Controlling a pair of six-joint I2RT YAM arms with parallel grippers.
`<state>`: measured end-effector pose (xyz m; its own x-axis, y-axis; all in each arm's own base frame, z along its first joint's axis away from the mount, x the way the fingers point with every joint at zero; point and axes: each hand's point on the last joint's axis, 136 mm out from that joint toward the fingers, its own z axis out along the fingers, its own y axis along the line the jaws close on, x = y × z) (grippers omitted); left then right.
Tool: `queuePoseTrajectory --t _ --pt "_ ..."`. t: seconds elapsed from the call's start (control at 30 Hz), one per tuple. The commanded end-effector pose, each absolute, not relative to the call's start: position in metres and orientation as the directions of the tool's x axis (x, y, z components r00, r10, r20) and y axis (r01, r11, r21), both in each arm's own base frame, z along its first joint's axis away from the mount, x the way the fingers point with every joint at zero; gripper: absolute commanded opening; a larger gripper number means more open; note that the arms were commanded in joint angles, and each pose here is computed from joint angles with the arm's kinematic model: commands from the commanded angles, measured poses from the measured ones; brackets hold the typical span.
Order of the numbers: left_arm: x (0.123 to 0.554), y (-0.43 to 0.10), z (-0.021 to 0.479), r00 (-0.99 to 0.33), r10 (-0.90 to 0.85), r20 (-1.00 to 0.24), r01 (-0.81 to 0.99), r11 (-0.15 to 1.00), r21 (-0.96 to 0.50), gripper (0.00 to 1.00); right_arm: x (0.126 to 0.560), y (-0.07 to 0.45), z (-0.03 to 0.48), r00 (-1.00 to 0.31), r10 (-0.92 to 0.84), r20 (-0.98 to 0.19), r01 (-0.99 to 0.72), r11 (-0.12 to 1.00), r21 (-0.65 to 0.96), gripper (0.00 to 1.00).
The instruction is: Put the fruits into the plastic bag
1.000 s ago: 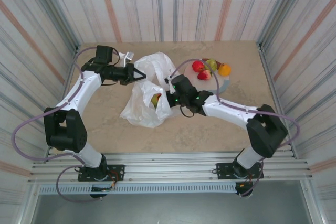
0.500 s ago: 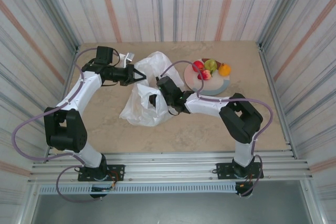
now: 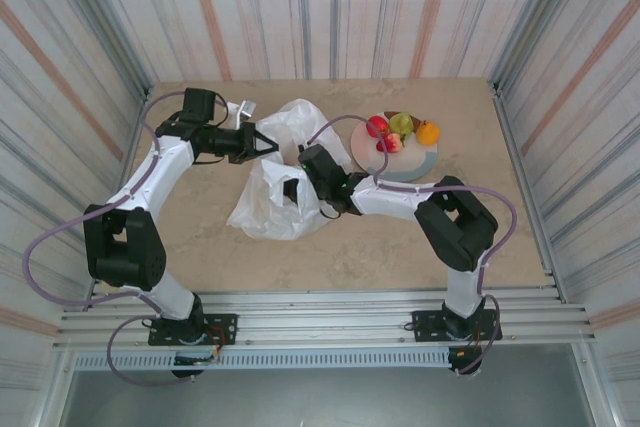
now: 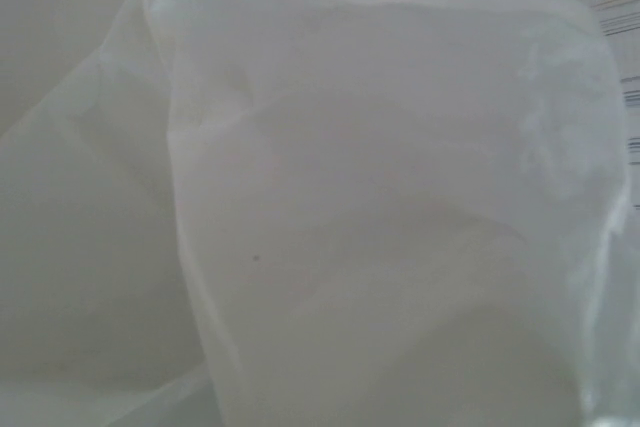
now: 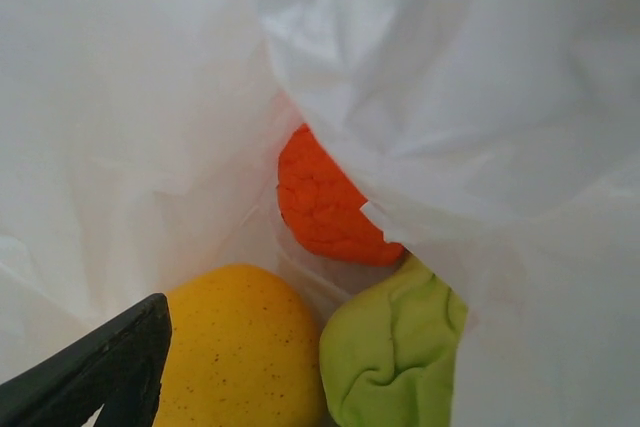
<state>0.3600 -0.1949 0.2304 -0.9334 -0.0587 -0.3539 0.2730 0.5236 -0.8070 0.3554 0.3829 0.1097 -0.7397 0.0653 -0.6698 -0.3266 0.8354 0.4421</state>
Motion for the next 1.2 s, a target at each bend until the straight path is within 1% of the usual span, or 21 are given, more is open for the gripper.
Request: queuePoseTrajectory --t 0.0,0.07,0.13,0.47,0.63,0.97,1.07,1.17 --pt "0.356 -0.194 0.236 -0.933 -0.063 -0.354 0.277 0.501 -0.82 0.0 0.353 0.378 0.139 -0.71 0.081 -0.699 -0.358 0.814 0.458 0.82" --pt "0.357 -0.193 0.236 -0.933 -0.066 -0.353 0.275 0.501 -0.821 0.0 0.349 0.375 0.146 -0.703 0.079 -0.707 -0.371 0.807 0.46 0.85" --pt "0.357 -0.193 0.235 -0.934 -0.068 -0.351 0.273 0.502 -0.821 0.0 0.345 0.371 0.152 -0.697 0.077 -0.713 -0.38 0.804 0.458 0.86" --pt "0.359 -0.189 0.234 -0.934 -0.079 -0.348 0.263 0.505 -0.822 0.0 0.313 0.335 0.175 -0.699 0.028 -0.715 -0.416 0.797 0.438 0.84" --pt "0.362 -0.186 0.232 -0.936 -0.091 -0.34 0.25 0.508 -0.824 0.0 0.299 0.316 0.191 -0.686 0.024 -0.727 -0.446 0.776 0.446 0.83" --pt "0.363 -0.184 0.231 -0.937 -0.097 -0.334 0.243 0.506 -0.827 0.0 0.286 0.277 0.236 -0.635 0.044 -0.771 -0.497 0.741 0.451 0.82" --pt "0.363 -0.184 0.231 -0.937 -0.097 -0.335 0.243 0.507 -0.827 0.0 0.286 0.259 0.248 -0.601 0.035 -0.798 -0.495 0.768 0.406 0.82" --pt "0.363 -0.184 0.232 -0.937 -0.097 -0.335 0.243 0.506 -0.828 0.0 0.297 0.229 0.257 -0.574 0.078 -0.815 -0.427 0.821 0.379 0.82"
